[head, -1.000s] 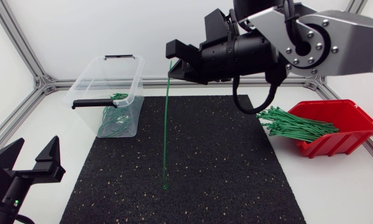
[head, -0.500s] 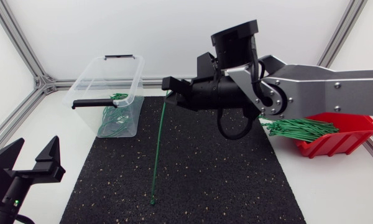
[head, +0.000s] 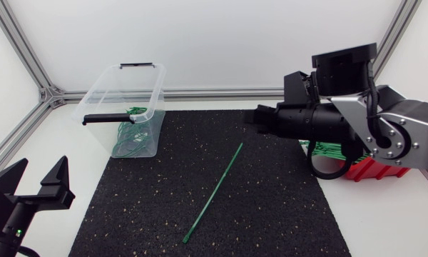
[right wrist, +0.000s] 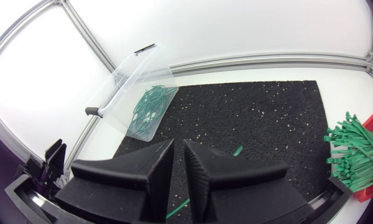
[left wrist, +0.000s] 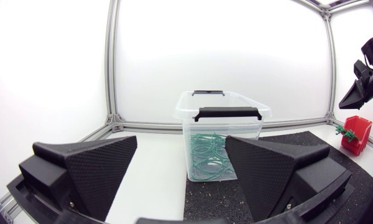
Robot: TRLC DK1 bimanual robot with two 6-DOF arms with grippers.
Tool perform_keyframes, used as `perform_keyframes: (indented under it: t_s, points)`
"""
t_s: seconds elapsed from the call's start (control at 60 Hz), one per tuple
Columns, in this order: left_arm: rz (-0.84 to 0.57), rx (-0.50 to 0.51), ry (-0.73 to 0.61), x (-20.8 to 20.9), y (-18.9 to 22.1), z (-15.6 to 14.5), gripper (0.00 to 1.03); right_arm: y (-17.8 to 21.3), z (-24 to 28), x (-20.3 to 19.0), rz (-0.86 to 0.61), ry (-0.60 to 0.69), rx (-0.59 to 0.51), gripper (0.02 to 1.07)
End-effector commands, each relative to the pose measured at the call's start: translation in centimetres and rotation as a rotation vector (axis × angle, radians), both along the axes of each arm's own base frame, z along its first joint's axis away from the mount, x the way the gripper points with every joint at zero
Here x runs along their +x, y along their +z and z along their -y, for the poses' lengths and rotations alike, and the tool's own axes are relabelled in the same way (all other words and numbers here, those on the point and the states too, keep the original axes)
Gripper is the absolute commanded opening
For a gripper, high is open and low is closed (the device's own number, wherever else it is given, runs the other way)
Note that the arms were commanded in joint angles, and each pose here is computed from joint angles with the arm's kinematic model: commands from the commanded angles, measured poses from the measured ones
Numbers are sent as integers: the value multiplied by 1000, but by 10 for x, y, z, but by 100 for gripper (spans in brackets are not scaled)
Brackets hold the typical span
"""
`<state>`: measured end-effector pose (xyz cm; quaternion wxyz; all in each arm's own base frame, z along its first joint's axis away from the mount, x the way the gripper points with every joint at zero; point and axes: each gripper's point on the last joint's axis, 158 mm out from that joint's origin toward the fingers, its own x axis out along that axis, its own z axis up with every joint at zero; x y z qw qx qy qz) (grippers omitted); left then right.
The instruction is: Take a green cable tie from the red box, thread the tail through the head to close it, then place it in the transparent bin on the left.
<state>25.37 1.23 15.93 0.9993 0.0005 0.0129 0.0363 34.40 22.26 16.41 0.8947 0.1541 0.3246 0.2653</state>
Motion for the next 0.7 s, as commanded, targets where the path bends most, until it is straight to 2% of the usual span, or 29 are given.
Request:
perform_keyframes:
  t_s: [0.0,0.083,0.15,0.267,0.35,0.45,0.55,0.583,0.683]
  points:
    - [-47,-9,-6,1,-22,2,99,-13,10,-11,0,31,-79,38]
    - [-47,-9,-6,1,-22,2,99,-17,17,-17,16,56,-145,55]
    - [-49,-9,-6,1,-23,2,99,-19,18,-21,25,104,-208,56]
    - [-49,-9,-6,1,-23,2,99,-13,14,-26,128,231,-333,56]
    - [-49,-9,-6,1,-23,2,99,-8,9,-29,163,287,-376,56]
    - [-49,-9,-5,1,-23,1,99,-6,-4,-33,227,425,-446,56]
    - [-49,-9,-3,1,-23,1,99,-12,-21,-46,280,624,-543,56]
    - [-47,-9,-3,1,-22,1,99,-12,-23,-47,290,649,-558,56]
    - [-47,-9,-5,1,-22,1,99,-20,-29,-49,232,691,-589,72]
